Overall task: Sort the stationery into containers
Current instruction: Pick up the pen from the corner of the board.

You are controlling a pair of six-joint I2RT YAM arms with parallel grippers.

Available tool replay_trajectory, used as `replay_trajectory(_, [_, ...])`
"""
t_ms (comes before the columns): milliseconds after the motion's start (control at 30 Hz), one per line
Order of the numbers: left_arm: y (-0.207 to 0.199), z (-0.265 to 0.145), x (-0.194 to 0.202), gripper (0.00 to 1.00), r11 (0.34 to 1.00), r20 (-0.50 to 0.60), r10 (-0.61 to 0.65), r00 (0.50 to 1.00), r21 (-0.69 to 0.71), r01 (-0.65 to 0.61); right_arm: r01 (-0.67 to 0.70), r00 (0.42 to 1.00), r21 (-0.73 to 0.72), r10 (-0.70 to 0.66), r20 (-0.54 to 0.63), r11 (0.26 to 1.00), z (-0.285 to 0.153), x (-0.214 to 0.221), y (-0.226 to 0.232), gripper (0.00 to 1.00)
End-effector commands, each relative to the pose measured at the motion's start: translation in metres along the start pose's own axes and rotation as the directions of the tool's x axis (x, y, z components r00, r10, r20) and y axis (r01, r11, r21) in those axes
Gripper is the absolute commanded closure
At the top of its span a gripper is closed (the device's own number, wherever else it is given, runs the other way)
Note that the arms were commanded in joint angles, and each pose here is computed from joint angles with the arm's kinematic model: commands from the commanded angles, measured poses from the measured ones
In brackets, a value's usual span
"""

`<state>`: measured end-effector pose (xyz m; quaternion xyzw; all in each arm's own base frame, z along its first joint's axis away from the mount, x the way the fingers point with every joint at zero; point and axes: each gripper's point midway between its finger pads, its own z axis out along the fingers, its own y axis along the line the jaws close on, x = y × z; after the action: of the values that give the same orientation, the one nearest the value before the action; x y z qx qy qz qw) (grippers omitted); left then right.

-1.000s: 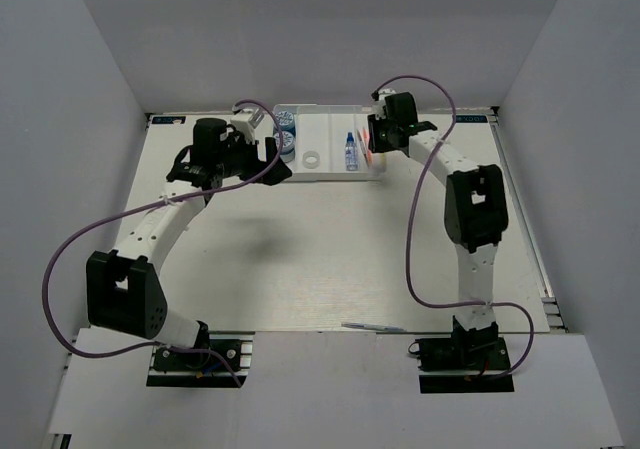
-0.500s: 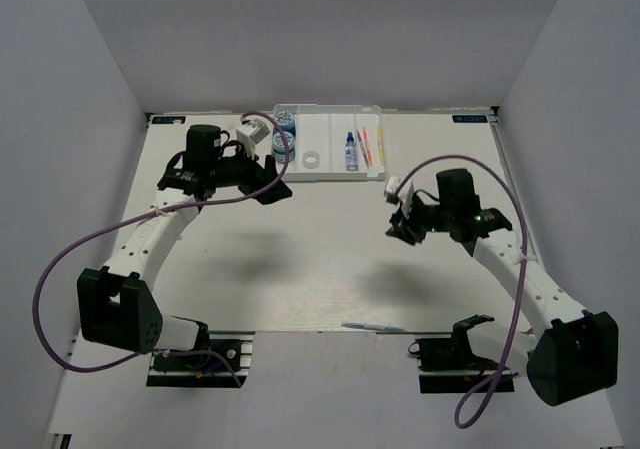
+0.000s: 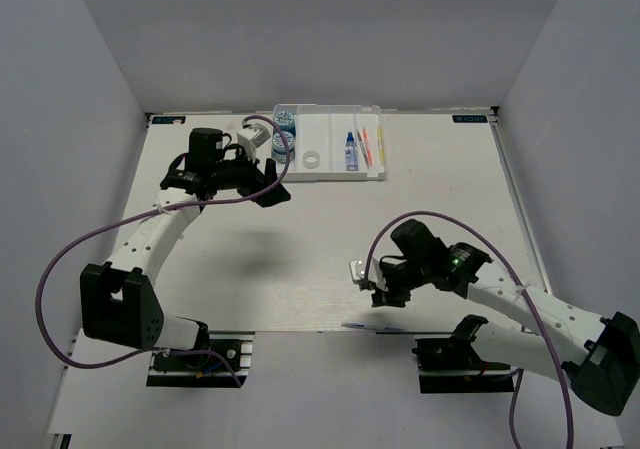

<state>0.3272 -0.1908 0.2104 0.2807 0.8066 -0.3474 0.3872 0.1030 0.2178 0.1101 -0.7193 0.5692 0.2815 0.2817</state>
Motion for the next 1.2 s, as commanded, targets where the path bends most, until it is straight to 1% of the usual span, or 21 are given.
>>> replay_trajectory(0, [0.008,0.0,0.004,0.03,0.999,-0.007,0.003,1.0,-0.034,-0.004,-0.014,0.997,-0.081,0.008,-0.072,0.997,0.008,0.014,0.028,0.53])
replay_trajectory(67, [0.008,0.0,0.006,0.04,0.999,-0.011,-0.004,1.0,-0.037,0.004,-0.036,0.994,-0.159,0.018,-0.11,0.987,0.012,0.023,0.051,0.51])
replay_trajectory(100, [0.009,0.001,0.006,0.03,0.999,-0.011,-0.004,1.0,-0.037,0.004,-0.036,0.992,-0.166,0.016,-0.122,0.985,0.012,0.024,0.054,0.5])
replay_trajectory(167, [0.01,0.002,0.007,0.04,0.999,-0.018,-0.01,1.0,-0.04,0.01,-0.029,0.991,-0.159,0.008,-0.131,0.987,0.015,0.021,0.054,0.48])
replay_trajectory(267, [0.017,0.002,0.004,0.04,0.997,-0.013,-0.011,1.0,-0.075,0.01,-0.044,0.985,-0.163,0.016,-0.171,0.986,0.024,0.02,0.056,0.48])
replay_trajectory(300, [0.02,0.003,0.006,0.04,0.996,-0.016,-0.023,1.0,-0.087,0.022,-0.049,0.984,-0.156,0.021,-0.176,0.987,0.027,0.019,0.054,0.46])
replay_trajectory(333, [0.023,0.004,0.007,0.04,0.995,-0.016,-0.028,0.999,-0.101,0.026,-0.036,0.982,-0.181,0.001,-0.19,0.983,0.031,0.019,0.06,0.44])
replay_trajectory(400, [0.025,0.006,0.008,0.04,0.994,-0.019,-0.037,0.999,-0.107,0.035,-0.03,0.977,-0.162,-0.006,-0.214,0.986,0.035,0.024,0.058,0.41])
replay_trajectory(533, [0.024,0.008,0.011,0.04,0.994,-0.015,-0.057,0.998,-0.099,0.055,-0.042,0.966,-0.135,0.006,-0.257,0.99,0.046,0.031,0.055,0.4])
replay_trajectory(700, [0.021,0.007,0.007,0.04,0.994,0.0,-0.062,0.998,-0.09,0.062,-0.084,0.954,-0.045,0.067,-0.293,0.995,0.052,0.041,0.044,0.41])
replay_trajectory(800, [0.02,0.007,0.005,0.04,0.994,0.004,-0.065,0.998,-0.084,0.065,-0.082,0.945,-0.033,0.068,-0.32,0.996,0.053,0.048,0.042,0.43])
replay_trajectory(900, [0.019,0.008,0.003,0.04,0.995,0.01,-0.062,0.998,-0.075,0.062,-0.085,0.943,-0.048,0.065,-0.327,0.995,0.054,0.049,0.044,0.47])
replay_trajectory(1133, [0.024,0.012,0.009,0.04,0.994,0.002,-0.07,0.998,-0.082,0.07,-0.091,0.946,-0.094,0.057,-0.318,0.991,0.06,0.044,0.05,0.5])
replay_trajectory(1167, [0.023,0.011,0.009,0.04,0.994,0.005,-0.067,0.998,-0.082,0.067,-0.09,0.944,-0.097,0.054,-0.325,0.991,0.061,0.046,0.051,0.53])
